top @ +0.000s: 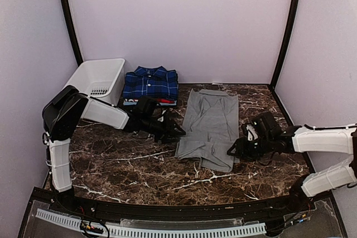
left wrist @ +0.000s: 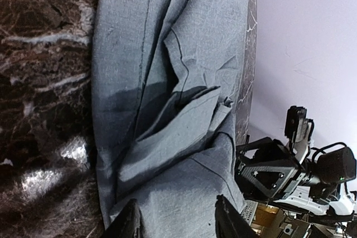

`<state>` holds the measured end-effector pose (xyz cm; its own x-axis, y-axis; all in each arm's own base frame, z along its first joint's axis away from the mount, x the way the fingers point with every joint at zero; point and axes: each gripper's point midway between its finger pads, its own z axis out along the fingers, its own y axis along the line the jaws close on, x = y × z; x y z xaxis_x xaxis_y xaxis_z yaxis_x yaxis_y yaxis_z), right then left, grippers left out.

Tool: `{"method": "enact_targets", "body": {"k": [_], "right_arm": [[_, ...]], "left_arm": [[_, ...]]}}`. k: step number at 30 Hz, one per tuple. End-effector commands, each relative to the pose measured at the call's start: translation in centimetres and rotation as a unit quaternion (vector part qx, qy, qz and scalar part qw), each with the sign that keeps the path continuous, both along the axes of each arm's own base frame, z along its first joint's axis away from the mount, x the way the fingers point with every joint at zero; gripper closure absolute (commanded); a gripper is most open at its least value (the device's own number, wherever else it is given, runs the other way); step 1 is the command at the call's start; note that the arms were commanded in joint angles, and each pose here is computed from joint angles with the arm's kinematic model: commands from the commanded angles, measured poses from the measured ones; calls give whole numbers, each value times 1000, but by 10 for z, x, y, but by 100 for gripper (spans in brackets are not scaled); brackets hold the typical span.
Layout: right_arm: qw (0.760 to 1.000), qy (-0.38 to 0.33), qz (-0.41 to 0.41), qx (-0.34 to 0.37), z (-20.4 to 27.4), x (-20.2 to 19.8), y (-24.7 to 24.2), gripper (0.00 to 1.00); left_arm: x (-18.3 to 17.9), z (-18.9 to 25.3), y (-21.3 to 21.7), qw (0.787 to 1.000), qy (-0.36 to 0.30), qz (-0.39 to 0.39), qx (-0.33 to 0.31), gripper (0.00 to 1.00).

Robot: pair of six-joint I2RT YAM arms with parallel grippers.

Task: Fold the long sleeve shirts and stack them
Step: Fold the rectangle-folded shirt at the center of the board, then adjust the 2/3-rectangle-folded shirt at the center of the board.

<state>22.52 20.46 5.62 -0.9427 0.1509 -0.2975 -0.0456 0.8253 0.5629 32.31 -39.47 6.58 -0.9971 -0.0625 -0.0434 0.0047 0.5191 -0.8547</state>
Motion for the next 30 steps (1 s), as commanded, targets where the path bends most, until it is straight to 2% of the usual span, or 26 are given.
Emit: {"method": "enact_targets", "body": {"k": [1, 6, 12, 16, 22, 30], "right_arm": [[1000, 21, 1, -16, -12, -25, -2, 50], [999, 40, 7, 3, -21, -44, 7, 50], [999, 43, 2, 15, -26, -46, 11, 52], [998, 50, 6, 25, -30, -47, 18, 58], [998, 53, 8, 26, -30, -46, 23, 65], [998, 58, 3, 24, -33, -46, 23, 69]], "left_arm": [[7, 16, -3, 1000, -24, -13, -15, 54], [6, 20, -4, 999, -32, -25, -17, 51], [-1, 15, 8, 998, -46, -35, 13, 51], [-19, 8, 25, 997, -50, -49, 43, 50], [-58, 3, 37, 995, -38, -85, 47, 51], [-84, -6, 19, 994, -13, -108, 22, 52]]}}
